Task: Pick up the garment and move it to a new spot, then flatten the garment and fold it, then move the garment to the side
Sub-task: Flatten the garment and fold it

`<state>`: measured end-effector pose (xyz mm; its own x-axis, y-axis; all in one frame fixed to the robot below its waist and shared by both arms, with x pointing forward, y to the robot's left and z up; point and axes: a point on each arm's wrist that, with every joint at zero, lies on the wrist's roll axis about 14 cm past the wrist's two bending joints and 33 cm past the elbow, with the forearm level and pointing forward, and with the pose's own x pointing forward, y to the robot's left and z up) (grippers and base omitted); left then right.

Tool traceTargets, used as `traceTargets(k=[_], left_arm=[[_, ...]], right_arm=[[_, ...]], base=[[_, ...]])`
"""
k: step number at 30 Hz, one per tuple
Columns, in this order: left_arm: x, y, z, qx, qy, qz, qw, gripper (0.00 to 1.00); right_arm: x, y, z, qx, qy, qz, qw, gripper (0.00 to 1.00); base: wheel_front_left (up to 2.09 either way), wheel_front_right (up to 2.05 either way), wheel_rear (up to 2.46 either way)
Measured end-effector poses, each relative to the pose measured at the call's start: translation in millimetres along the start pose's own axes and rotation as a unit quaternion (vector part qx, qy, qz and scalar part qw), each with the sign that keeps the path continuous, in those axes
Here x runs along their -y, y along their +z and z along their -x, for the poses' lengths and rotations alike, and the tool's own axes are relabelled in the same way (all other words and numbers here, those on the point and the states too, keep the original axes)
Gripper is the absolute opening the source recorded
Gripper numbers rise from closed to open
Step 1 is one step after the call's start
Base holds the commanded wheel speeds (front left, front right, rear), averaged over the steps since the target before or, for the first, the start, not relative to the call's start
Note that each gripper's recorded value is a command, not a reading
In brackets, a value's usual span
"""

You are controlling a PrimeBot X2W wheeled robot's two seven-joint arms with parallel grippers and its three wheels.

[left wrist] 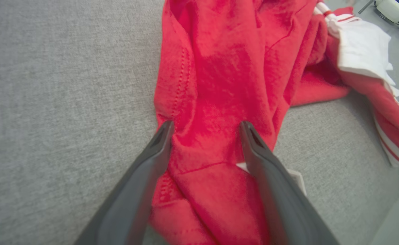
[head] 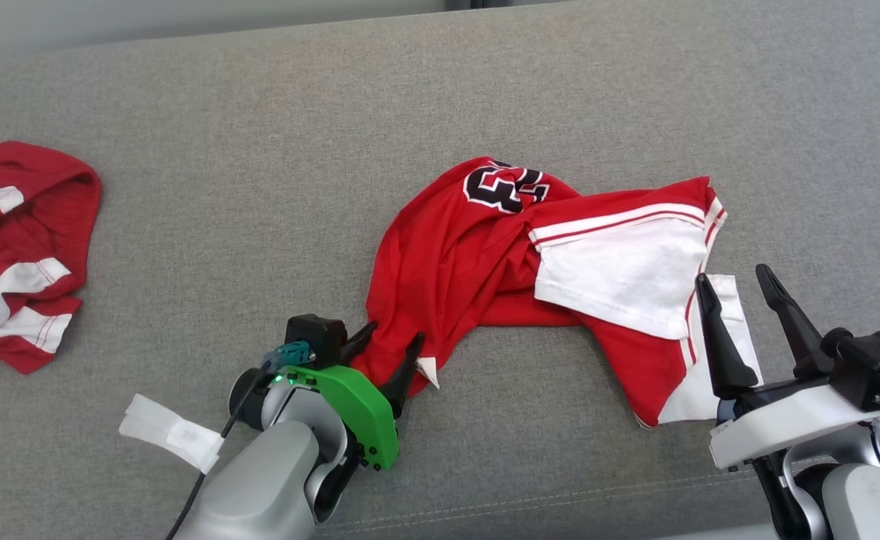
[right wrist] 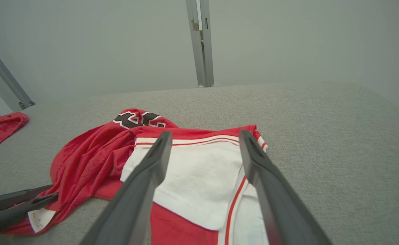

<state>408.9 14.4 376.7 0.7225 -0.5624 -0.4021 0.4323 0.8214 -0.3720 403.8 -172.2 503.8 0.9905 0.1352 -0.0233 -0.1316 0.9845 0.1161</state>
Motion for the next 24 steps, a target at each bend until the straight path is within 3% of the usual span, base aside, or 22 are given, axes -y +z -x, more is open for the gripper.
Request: traceTargets(k=[1, 2, 3, 15, 20, 24], left_arm=[[-2, -1, 0, 0.000, 0.004, 0.005, 1.000, 0.94], [-5, 1, 0, 0.004, 0.007, 0.007, 1.000, 0.32], [-9, 3, 0, 0.009, 0.012, 0.008, 1.000, 0.00], [-38, 25, 9, 0.053, 0.051, 0.013, 0.997, 0.00], [-70, 78, 20, 0.125, 0.103, -0.019, 0.987, 0.00], [-95, 130, 45, 0.198, 0.146, -0.049, 0.968, 0.00]], right_arm=[[0, -1, 0, -0.001, 0.000, -0.001, 1.000, 1.00], [0, -1, 0, -0.001, 0.000, -0.001, 1.000, 1.00], [0, -1, -1, -0.001, -0.001, -0.002, 1.000, 1.00], [4, 2, -1, 0.010, -0.010, -0.003, 1.000, 1.00], [3, 1, -3, 0.011, -0.010, -0.004, 1.000, 1.00], [0, 1, -4, 0.012, -0.006, -0.006, 1.000, 1.00]], base=[[0.00, 0.00, 0.00], [0.00, 0.00, 0.00], [0.00, 0.00, 0.00], [0.00, 0.00, 0.00], [0.00, 0.00, 0.00], [0.00, 0.00, 0.00]])
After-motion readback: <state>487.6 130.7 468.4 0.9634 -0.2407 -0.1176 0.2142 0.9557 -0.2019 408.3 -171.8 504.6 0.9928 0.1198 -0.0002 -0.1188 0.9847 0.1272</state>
